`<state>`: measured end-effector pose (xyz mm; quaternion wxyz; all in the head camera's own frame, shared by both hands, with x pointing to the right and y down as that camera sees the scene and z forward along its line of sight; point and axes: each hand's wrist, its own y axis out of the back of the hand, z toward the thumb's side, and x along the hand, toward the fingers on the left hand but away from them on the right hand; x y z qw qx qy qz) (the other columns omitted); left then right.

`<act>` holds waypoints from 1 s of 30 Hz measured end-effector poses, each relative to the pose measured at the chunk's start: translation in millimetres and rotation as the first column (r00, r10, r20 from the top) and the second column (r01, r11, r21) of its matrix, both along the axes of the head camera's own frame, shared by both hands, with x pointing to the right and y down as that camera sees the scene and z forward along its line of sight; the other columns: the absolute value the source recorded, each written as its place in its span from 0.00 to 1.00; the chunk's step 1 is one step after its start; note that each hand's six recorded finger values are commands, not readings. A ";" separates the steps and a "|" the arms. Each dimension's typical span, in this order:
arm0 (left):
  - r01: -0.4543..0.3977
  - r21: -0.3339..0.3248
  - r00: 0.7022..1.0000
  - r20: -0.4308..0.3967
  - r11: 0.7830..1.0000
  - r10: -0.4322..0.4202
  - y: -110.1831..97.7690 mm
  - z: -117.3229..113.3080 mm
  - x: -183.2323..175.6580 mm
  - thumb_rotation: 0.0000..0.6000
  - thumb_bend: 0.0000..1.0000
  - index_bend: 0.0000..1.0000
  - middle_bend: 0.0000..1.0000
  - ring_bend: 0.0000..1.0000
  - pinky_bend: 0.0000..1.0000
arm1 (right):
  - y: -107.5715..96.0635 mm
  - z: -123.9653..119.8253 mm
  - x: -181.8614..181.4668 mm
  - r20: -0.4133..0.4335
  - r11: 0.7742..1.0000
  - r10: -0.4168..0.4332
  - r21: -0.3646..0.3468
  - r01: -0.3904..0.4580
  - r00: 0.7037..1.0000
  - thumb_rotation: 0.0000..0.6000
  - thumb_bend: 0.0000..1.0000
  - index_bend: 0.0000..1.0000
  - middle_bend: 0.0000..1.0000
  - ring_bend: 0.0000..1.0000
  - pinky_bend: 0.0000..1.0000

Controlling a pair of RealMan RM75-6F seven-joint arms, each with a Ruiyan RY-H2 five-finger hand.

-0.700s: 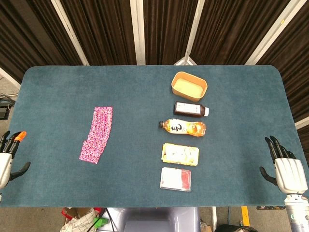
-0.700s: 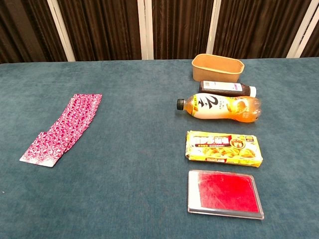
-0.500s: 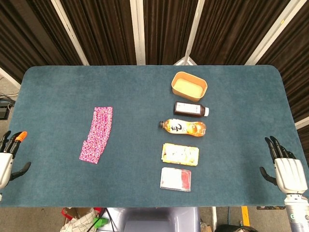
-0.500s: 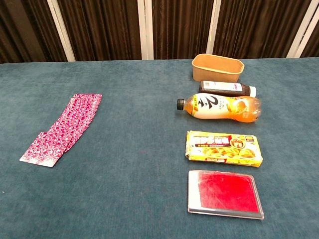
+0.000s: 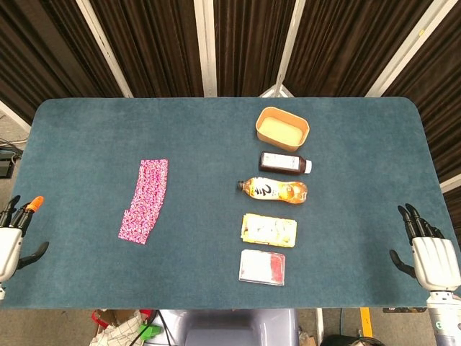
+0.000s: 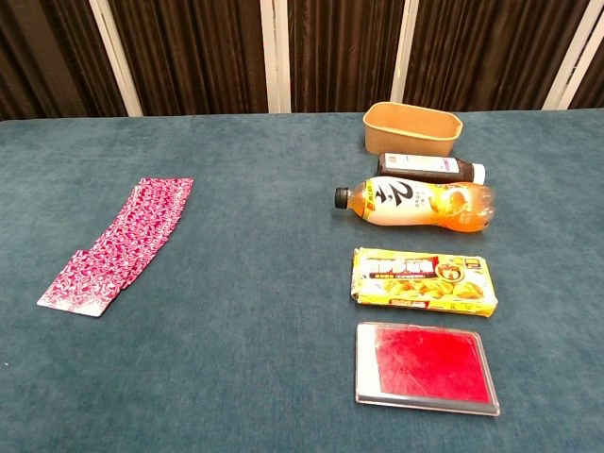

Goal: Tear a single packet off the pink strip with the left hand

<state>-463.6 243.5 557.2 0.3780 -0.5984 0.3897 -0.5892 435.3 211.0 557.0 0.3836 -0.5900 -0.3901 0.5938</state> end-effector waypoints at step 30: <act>-0.215 -0.477 0.967 0.016 0.852 0.254 29.3 112.8 61.7 1.00 0.99 0.17 0.88 0.77 0.76 | 0.6 -2.4 2.0 0.026 1.000 0.017 -0.007 -0.017 1.000 1.00 0.31 0.00 0.09 0.23 0.35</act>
